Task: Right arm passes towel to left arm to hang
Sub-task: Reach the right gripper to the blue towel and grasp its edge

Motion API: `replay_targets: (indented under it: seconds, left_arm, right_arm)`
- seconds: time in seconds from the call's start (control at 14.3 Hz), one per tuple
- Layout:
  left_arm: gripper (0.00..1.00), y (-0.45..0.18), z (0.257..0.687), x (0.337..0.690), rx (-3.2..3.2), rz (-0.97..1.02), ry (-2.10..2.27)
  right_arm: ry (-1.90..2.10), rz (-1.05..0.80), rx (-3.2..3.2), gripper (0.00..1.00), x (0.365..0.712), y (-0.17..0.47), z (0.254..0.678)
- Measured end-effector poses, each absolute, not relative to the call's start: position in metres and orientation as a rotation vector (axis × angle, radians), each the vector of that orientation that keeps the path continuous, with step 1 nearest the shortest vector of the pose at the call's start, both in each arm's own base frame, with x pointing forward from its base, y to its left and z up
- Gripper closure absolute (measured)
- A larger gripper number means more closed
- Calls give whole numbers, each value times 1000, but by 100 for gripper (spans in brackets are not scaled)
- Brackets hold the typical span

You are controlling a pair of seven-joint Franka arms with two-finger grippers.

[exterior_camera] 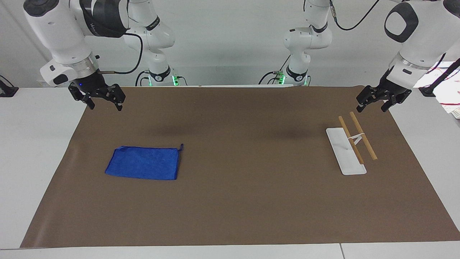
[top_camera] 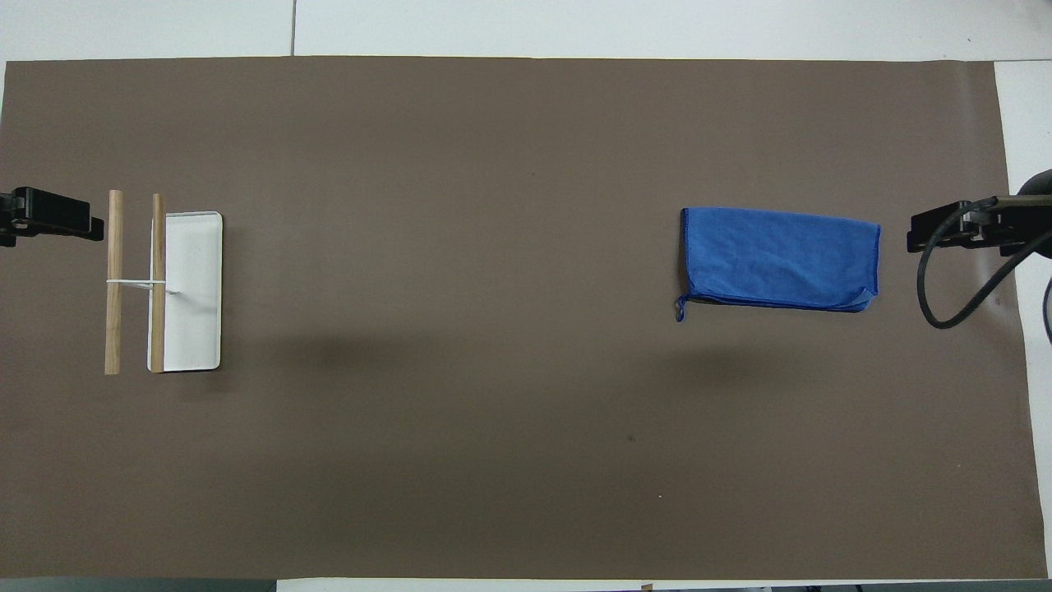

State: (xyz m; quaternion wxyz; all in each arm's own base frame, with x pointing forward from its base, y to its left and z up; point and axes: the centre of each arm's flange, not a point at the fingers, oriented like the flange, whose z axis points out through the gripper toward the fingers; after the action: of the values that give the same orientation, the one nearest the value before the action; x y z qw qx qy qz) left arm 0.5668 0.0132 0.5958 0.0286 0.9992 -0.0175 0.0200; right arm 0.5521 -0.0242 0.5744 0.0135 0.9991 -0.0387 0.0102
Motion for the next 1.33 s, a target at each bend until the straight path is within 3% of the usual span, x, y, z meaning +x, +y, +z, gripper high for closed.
replay_targets:
  seconds: [0.35,0.63,1.33]
  left_arm:
    - [0,13,596,567,3083,62,-54]
    - [0,13,596,567,3083,62,-54]
    - [0,13,596,567,3083,62,-54]
  right_arm:
    - [-42,128,3114,0,574,-17,474]
    - [-22,174,3112,0,572,-15,392]
    - [-196,147,3191,0,554,-16,297]
